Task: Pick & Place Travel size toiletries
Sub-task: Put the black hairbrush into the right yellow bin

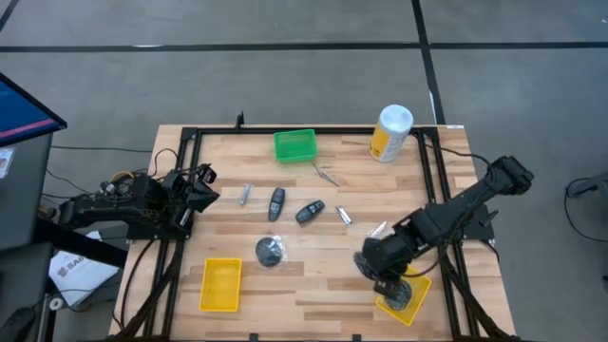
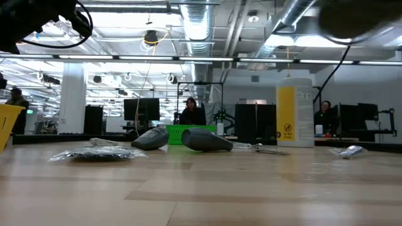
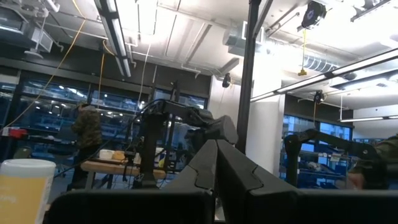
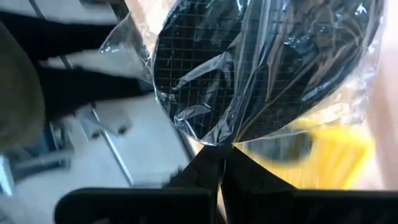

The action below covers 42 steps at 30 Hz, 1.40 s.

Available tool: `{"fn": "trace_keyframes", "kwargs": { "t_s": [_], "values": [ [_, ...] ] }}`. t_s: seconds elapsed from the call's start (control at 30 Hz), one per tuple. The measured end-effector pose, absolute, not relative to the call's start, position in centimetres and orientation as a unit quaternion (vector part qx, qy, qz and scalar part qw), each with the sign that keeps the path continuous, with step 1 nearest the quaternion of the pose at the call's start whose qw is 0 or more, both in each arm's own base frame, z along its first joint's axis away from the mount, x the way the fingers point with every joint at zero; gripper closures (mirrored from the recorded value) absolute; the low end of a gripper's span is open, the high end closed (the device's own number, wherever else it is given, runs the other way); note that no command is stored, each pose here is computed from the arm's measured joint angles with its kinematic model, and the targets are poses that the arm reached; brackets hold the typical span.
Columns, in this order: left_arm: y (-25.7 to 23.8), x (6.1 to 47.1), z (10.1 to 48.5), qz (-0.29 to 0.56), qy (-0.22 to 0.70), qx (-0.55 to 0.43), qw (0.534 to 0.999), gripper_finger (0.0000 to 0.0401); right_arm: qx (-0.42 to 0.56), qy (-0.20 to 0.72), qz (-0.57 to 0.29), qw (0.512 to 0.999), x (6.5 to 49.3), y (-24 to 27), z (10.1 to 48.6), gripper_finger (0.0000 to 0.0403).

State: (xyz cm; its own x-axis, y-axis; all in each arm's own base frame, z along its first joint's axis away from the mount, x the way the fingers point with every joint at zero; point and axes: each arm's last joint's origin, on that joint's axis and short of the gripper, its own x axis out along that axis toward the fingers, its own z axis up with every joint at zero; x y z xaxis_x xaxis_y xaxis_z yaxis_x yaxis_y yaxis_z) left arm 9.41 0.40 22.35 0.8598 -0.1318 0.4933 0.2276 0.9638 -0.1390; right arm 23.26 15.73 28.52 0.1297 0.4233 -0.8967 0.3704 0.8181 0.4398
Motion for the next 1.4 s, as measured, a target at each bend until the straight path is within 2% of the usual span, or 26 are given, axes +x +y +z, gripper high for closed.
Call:
{"fn": "trace_keyframes", "kwargs": {
  "t_s": [0.17, 0.33, 0.67, 1.4],
  "values": [
    [0.4, 9.4, 22.3, -0.094, -0.248, -0.097, 0.959, 0.0400, 0.288, 0.720, -0.007, 0.631, 21.1, 17.6, 27.7, 0.0403],
    [0.4, 9.4, 22.4, -0.094, -0.248, -0.097, 0.959, 0.0400, 0.296, 0.750, -0.070, 0.588, 19.4, 18.2, 27.3, 0.0403],
    [0.4, 9.4, 22.3, -0.094, -0.248, -0.096, 0.959, 0.0400, 0.341, 0.767, -0.124, 0.529, 17.8, 19.5, 24.4, 0.0403],
    [0.4, 9.4, 22.4, -0.094, -0.248, -0.096, 0.959, 0.0400, 0.364, 0.761, -0.126, 0.523, 17.3, 19.5, 20.6, 0.0403]
  ]
}}
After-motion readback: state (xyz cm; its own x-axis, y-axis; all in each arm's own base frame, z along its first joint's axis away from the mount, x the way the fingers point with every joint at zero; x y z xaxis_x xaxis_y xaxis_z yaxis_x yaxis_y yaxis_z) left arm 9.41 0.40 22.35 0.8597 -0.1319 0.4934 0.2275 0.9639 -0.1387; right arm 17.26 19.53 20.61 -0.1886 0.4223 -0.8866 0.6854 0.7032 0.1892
